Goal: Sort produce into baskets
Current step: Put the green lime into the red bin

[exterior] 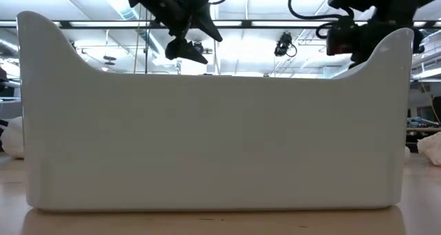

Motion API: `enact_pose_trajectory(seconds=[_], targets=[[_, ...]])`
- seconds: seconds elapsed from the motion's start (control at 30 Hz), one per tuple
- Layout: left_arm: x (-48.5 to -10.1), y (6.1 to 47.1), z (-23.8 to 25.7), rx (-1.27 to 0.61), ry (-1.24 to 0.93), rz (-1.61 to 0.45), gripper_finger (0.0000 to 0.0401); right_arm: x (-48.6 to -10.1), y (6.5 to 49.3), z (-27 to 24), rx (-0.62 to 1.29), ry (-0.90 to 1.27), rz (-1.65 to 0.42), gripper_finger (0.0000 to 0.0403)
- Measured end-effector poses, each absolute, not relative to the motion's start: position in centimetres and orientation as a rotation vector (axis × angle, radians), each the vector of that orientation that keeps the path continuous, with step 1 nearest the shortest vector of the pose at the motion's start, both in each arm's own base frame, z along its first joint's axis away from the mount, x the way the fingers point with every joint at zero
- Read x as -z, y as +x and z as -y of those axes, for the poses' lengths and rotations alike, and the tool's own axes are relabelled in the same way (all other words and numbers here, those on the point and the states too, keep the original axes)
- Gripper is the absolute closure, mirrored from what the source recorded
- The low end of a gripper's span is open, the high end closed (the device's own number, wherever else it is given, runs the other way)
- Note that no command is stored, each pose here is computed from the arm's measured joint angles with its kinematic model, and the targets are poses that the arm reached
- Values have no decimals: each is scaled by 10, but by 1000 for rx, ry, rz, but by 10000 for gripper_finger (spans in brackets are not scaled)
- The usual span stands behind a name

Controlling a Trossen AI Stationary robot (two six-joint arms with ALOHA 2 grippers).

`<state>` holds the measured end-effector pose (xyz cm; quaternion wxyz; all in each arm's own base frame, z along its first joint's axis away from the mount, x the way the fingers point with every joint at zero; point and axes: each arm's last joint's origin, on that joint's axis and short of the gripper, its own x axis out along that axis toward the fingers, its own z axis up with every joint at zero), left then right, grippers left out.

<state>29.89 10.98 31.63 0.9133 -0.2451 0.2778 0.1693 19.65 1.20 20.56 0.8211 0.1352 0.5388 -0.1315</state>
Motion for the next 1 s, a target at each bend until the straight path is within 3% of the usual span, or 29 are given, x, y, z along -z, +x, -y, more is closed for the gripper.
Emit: enact_pose_trajectory(seconds=[0.37, 0.53, 0.77, 1.0], targets=[[-315, 304, -94, -341, -479, -593, 12, -168, 188, -17, 264, 382, -1115, 103], [-315, 304, -91, -340, -474, -594, 12, -155, 182, -16, 269, 383, -1143, 106], [-315, 304, -92, -344, -477, -593, 12, -148, 184, -14, 282, 435, -1070, 146], [-315, 304, -91, -336, -485, -594, 12, -144, 182, -12, 350, 580, -1068, 229]])
